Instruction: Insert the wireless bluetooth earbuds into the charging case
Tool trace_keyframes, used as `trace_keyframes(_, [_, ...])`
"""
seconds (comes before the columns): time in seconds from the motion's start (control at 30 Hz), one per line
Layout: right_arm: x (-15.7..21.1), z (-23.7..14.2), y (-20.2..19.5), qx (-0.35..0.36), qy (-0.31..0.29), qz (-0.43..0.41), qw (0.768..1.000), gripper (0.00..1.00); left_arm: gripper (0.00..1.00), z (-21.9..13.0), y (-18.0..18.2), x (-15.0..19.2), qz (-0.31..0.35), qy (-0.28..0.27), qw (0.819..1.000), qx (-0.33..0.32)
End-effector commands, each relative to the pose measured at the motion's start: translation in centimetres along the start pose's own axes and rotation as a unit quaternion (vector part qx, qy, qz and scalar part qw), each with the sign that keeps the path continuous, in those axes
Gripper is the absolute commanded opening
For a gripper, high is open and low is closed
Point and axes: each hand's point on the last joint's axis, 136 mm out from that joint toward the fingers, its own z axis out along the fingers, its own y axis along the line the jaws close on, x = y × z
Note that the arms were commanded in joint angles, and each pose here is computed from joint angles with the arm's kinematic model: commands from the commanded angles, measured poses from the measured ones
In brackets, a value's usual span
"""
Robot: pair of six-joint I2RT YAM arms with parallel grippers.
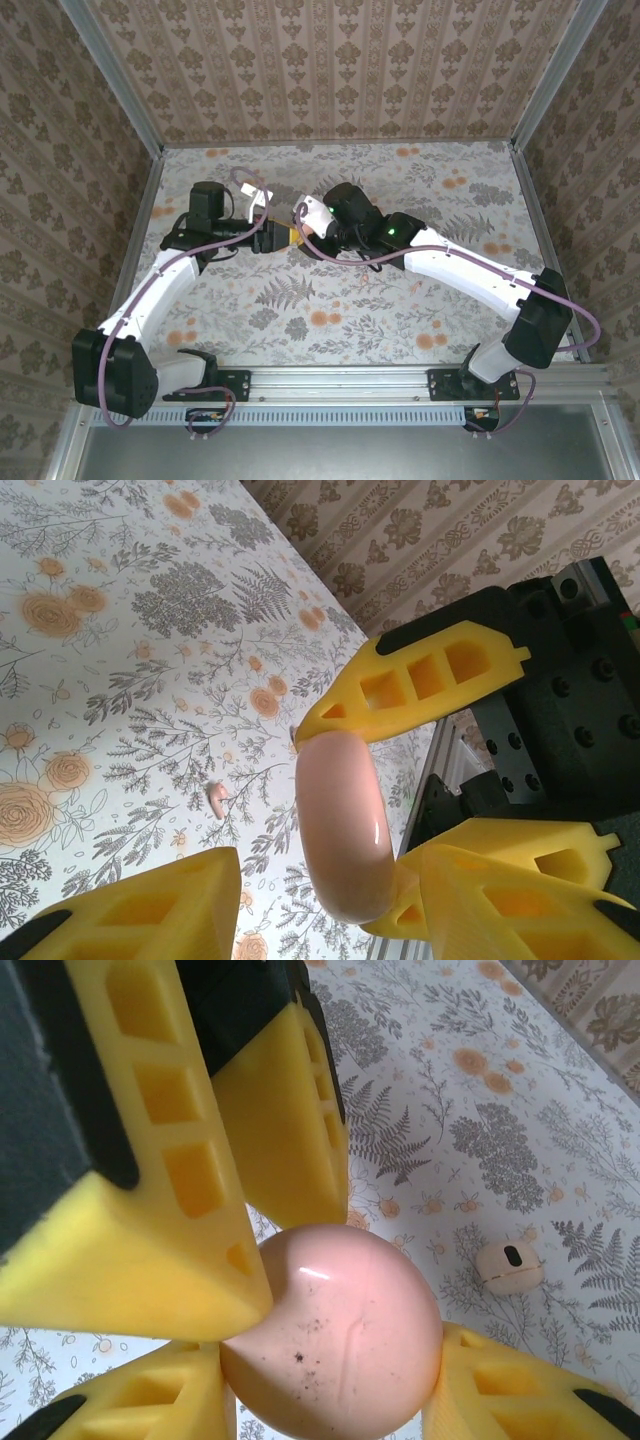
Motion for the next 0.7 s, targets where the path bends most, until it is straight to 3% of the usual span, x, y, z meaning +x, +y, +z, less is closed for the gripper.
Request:
trace_keyframes(0.0, [-1.2,-1.1,0.6,-0.008,-0.028,-0.013,1.0,0.33,0.48,0.2,-1.0,-0.5,0.006,0.004,1.0,0.018])
trace_keyframes(0.2, [-1.5,-1.2,0.7,-0.011,-0.031,-0.014,0.999,0.33,0.42,0.7,-1.1,-0.5,0.004,0.012,0.999,0.03])
trace_keyframes(0.37, [-1.3,-1.3,0.6,-0.007,-0.031,-0.014,0.999,0.33,0.19,0.8,-1.1,-0.5,0.004,0.014,0.999,0.03])
trace_keyframes(0.43, [-1.4,-1.4,0.6,-0.006,-0.034,-0.013,0.999,0.35,0.14,0.8,-1.0,-0.4,0.007,0.013,1.0,0.028])
trace_keyframes(0.57, [-1.9,-2.3,0.2,0.002,-0.048,0.002,0.999,0.55,0.09,0.7,-0.7,-0.4,0.018,0.009,1.0,0.02])
trace_keyframes(0.67, [-2.8,-4.2,-0.5,-0.005,-0.079,0.049,0.996,0.63,0.05,0.1,-0.4,-0.8,0.035,-0.009,0.999,0.013])
